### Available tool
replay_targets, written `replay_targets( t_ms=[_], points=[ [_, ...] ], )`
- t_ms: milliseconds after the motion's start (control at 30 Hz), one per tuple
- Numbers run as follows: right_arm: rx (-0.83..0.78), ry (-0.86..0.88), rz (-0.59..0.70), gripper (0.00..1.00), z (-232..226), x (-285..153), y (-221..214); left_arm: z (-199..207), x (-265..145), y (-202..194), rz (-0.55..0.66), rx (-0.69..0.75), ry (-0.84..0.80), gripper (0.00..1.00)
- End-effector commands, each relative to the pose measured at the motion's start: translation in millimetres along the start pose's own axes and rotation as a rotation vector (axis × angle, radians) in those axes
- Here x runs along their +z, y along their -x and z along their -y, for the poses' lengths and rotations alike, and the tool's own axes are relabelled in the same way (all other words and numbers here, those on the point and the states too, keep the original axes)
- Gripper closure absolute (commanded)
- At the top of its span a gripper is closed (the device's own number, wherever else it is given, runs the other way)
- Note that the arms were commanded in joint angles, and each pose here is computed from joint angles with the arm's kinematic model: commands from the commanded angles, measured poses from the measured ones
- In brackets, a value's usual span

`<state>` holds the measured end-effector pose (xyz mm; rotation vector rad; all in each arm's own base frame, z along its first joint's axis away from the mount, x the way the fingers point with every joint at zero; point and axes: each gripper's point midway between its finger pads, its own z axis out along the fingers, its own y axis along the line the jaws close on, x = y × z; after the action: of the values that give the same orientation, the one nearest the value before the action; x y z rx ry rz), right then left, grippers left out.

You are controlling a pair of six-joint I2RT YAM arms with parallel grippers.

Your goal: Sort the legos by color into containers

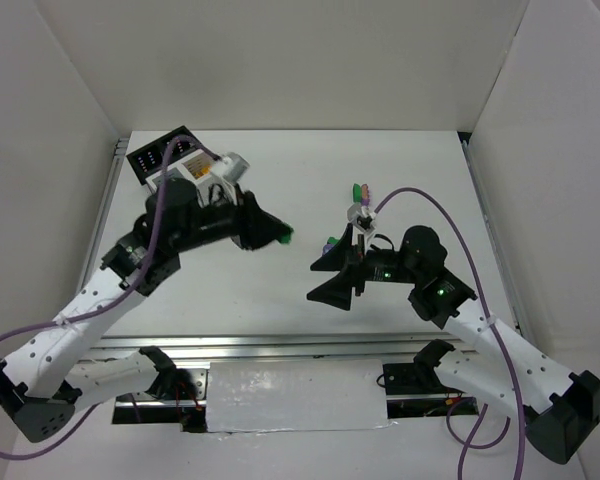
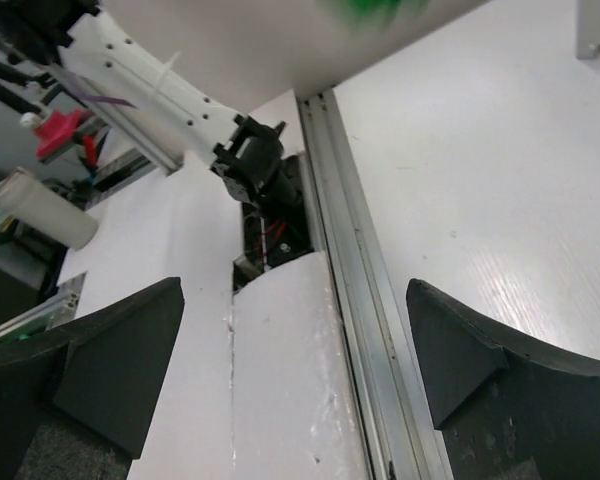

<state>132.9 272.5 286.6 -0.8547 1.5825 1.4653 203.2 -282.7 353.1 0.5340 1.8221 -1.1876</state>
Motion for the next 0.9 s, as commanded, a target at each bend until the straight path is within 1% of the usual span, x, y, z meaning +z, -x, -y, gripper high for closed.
replay_targets(
  t_ms=[0, 33, 67, 100, 133, 167, 200, 233, 267, 300, 333, 367, 400, 467, 500, 600, 633, 667, 767, 800, 867],
  points=[
    [-0.037, -0.11, 0.021, 0.0, 15.1, -9.2, -3.0, -75.6, -40.8, 60.6, 0.156, 0.014, 0.417, 1.0],
    [-0.045, -0.118, 0.027, 0.0, 14.5, -10.9, -2.5, -95.5, -49.7, 68.5, 0.175, 0.007, 0.516, 1.0],
    [-0.044, -0.132, 0.031, 0.0, 17.0, -12.5, -4.4, -134.7, -77.3, 79.2, 0.229, -0.016, 0.733, 1.0],
    [-0.056, -0.132, 0.044, 0.0, 13.7, -15.1, -2.5, -147.9, -95.9, 97.0, 0.289, -0.018, 0.843, 1.0],
    [-0.06, -0.133, 0.049, 0.0, 13.0, -16.2, -2.3, -171.8, -106.9, 100.8, 0.304, -0.038, 0.968, 1.0],
    [-0.064, -0.131, 0.055, 0.0, 11.5, -17.6, -2.4, -201.4, -140.8, 110.8, 0.373, -0.079, 1.147, 1.0],
    [-0.064, -0.129, 0.058, 0.0, 10.6, -18.1, -2.0, -212.3, -155.0, 123.8, 0.429, -0.105, 1.211, 1.0],
    [-0.063, -0.126, 0.057, 0.0, 10.3, -18.0, -3.3, -234.1, -161.4, 125.2, 0.442, -0.137, 1.274, 1.0],
    [-0.066, -0.122, 0.063, 0.0, 8.9, -18.1, -1.9, -254.5, -184.4, 136.9, 0.531, -0.196, 1.333, 1.0],
    [-0.064, -0.121, 0.064, 0.0, 8.7, -18.2, -1.9, -266.4, -194.2, 144.9, 0.579, -0.211, 1.372, 1.0],
    [-0.064, -0.125, 0.066, 0.0, 9.6, -18.5, -2.6, -287.6, -199.8, 145.2, 0.595, -0.228, 1.437, 1.0],
    [-0.063, -0.127, 0.069, 0.0, 9.5, -18.9, -2.9, -303.5, -215.7, 148.5, 0.646, -0.256, 1.503, 1.0],
    [-0.063, -0.138, 0.075, 0.0, 11.1, -19.5, -2.1, -327.3, -217.2, 156.0, 0.673, -0.257, 1.544, 1.0],
    [-0.058, -0.132, 0.077, 0.0, 10.8, -19.5, -4.3, -354.2, -230.1, 165.3, 0.703, -0.257, 1.598, 1.0],
    [-0.058, -0.116, 0.078, 0.0, 7.6, -19.0, -4.2, -376.0, -225.7, 173.4, 0.718, -0.246, 1.618, 1.0],
    [-0.054, -0.094, 0.07, 0.0, 5.1, -17.7, -7.0, -407.7, -222.8, 184.9, 0.721, -0.188, 1.662, 1.0],
    [-0.054, -0.09, 0.066, 0.0, 4.5, -17.6, -7.7, -411.3, -221.0, 195.5, 0.752, -0.149, 1.652, 1.0],
    [-0.056, -0.089, 0.064, 0.0, 4.2, -17.9, -8.1, -424.0, -217.3, 190.2, 0.737, -0.142, 1.662, 1.0],
    [-0.058, -0.074, 0.068, 0.0, 0.0, -18.4, -7.3, -439.0, -211.0, 195.6, 0.742, -0.104, 1.647, 1.0],
    [-0.062, -0.066, 0.07, 0.0, -1.9, -18.5, -6.1, -454.4, -205.1, 186.3, 0.706, -0.108, 1.657, 1.0],
    [-0.065, -0.05, 0.07, 0.0, -4.8, -18.0, -4.2, -467.1, -196.6, 185.5, 0.674, -0.097, 1.638, 1.0]
  ],
)
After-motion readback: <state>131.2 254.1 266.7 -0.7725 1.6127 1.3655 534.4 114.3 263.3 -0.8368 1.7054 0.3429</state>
